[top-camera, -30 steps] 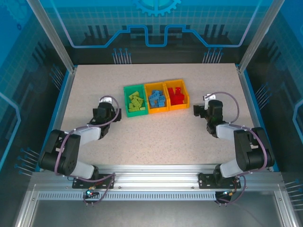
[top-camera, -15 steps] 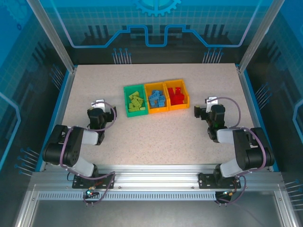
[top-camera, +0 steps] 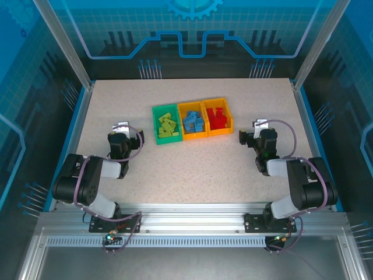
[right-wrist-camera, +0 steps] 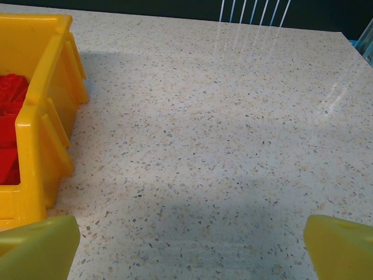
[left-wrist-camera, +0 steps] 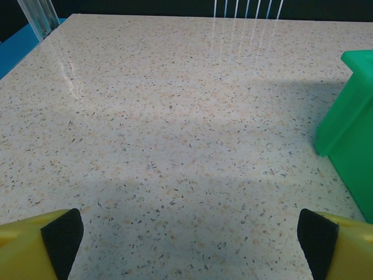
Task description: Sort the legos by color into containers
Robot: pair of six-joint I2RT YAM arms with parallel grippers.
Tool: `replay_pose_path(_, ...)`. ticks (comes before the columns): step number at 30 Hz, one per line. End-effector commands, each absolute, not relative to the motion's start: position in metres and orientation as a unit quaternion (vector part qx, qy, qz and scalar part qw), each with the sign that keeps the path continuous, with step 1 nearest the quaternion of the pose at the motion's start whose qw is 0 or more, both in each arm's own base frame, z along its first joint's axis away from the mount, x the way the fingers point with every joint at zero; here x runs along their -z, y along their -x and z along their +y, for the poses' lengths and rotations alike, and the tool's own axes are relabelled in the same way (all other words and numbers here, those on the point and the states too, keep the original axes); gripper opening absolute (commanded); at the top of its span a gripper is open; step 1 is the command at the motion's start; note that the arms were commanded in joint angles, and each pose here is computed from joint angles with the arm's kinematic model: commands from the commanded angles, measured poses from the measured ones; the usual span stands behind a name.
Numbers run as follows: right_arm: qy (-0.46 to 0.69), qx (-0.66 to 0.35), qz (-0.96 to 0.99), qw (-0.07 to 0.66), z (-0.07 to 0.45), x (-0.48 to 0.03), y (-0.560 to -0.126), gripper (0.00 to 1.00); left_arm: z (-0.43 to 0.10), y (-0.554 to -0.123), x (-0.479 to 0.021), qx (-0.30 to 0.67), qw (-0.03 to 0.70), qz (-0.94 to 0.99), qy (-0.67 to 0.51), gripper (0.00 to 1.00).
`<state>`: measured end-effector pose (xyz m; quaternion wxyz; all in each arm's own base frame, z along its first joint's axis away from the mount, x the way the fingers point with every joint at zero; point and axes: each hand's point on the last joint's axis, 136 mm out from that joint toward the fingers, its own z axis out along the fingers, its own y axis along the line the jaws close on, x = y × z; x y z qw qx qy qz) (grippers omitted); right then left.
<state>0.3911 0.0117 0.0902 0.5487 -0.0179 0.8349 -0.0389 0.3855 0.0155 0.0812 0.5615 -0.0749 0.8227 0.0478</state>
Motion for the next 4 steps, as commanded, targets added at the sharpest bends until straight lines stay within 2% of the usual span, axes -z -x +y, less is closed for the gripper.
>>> replay_pose_path(1, 0.021, 0.041, 0.827, 0.560, 0.0144, -0.0959, -0.3956, 1.00, 0.0158, -0.3944, -0.0960, -0.032, 0.583, 0.807, 0.085, 0.99)
replay_pose_path(4, 0.021, 0.041, 0.827, 0.560, 0.0142, -0.0961, -0.3954, 1.00, 0.0159, -0.3947, -0.0961, -0.032, 0.583, 0.807, 0.085, 0.99)
